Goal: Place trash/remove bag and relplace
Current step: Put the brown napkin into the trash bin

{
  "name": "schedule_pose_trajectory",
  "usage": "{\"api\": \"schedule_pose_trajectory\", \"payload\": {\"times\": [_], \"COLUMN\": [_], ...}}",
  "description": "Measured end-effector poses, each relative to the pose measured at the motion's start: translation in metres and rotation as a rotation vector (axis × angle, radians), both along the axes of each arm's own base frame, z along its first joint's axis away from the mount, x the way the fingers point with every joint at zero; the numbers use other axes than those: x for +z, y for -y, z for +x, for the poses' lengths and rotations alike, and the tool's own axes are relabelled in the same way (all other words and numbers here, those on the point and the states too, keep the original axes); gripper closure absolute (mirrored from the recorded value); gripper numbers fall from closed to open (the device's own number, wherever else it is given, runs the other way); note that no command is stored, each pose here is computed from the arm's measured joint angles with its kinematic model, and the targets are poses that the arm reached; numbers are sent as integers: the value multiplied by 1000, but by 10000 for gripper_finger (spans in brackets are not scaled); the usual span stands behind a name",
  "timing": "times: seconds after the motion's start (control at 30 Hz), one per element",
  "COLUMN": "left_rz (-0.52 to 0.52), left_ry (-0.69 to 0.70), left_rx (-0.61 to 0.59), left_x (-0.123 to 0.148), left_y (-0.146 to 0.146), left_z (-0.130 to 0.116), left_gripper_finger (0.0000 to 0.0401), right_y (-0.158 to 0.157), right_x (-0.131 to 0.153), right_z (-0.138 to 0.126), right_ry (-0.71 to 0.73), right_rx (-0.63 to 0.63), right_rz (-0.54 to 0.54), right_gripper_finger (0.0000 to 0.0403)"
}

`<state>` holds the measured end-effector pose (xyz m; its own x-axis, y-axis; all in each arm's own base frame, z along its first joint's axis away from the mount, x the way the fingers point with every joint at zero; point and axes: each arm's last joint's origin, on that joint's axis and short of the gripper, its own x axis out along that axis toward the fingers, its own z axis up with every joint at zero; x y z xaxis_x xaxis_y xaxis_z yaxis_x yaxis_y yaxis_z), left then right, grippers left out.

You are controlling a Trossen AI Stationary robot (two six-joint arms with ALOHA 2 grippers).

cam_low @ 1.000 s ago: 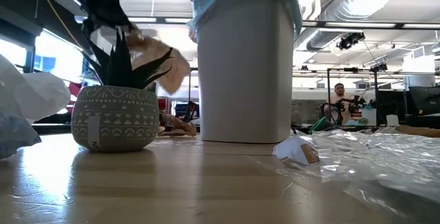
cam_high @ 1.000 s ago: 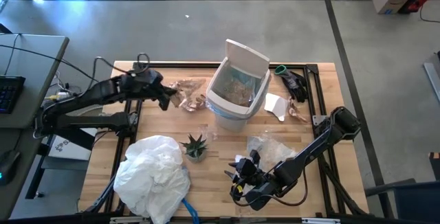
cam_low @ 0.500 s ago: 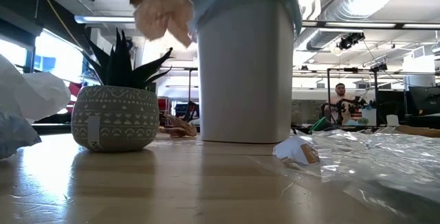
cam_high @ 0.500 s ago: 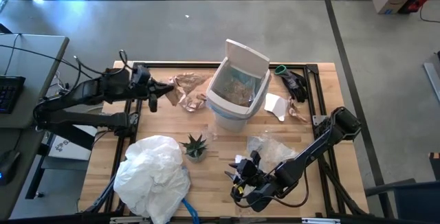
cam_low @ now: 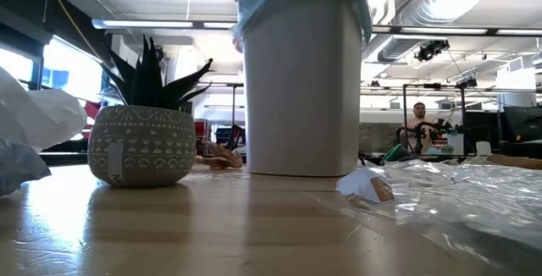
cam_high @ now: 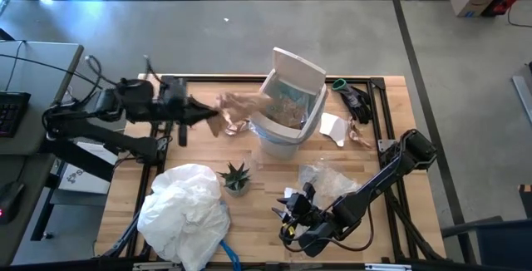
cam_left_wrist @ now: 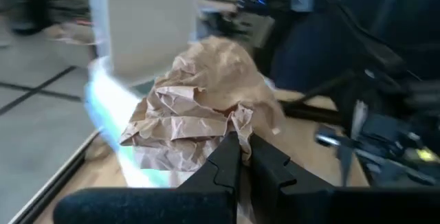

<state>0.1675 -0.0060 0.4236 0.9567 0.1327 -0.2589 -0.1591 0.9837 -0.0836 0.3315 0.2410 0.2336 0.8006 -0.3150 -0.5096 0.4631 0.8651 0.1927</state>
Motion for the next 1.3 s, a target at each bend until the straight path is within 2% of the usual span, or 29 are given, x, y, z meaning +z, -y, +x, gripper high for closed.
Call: {"api": "schedule_pose_trajectory", "payload": {"times": [0.27, 0.43, 0.57, 0.73, 0.93, 1.3], "left_rz": [213, 289, 332, 321, 291, 288], "left_ry": [-289, -297, -294, -338, -486, -500], "left_rx": [83, 71, 80, 88, 117, 108], "left_x": [12, 31, 47, 52, 35, 26], "left_y": [9, 10, 5, -11, -35, -48], "left_z": [74, 108, 124, 138, 155, 169], "left_gripper_finger": [401, 401, 401, 401, 401, 401], "right_y": [-1, -6, -13, -18, -22, -23], "right_x": [1, 1, -8, -23, -28, -27], "right_z": [0, -1, 2, 8, 10, 11], "right_ry": [18, 42, 46, 36, 46, 52], "right_rx": [-9, -1, 10, 27, 43, 58], "right_rz": [-2, -9, -14, 4, 2, -23], "right_gripper_finger": [275, 275, 275, 275, 275, 275]}}
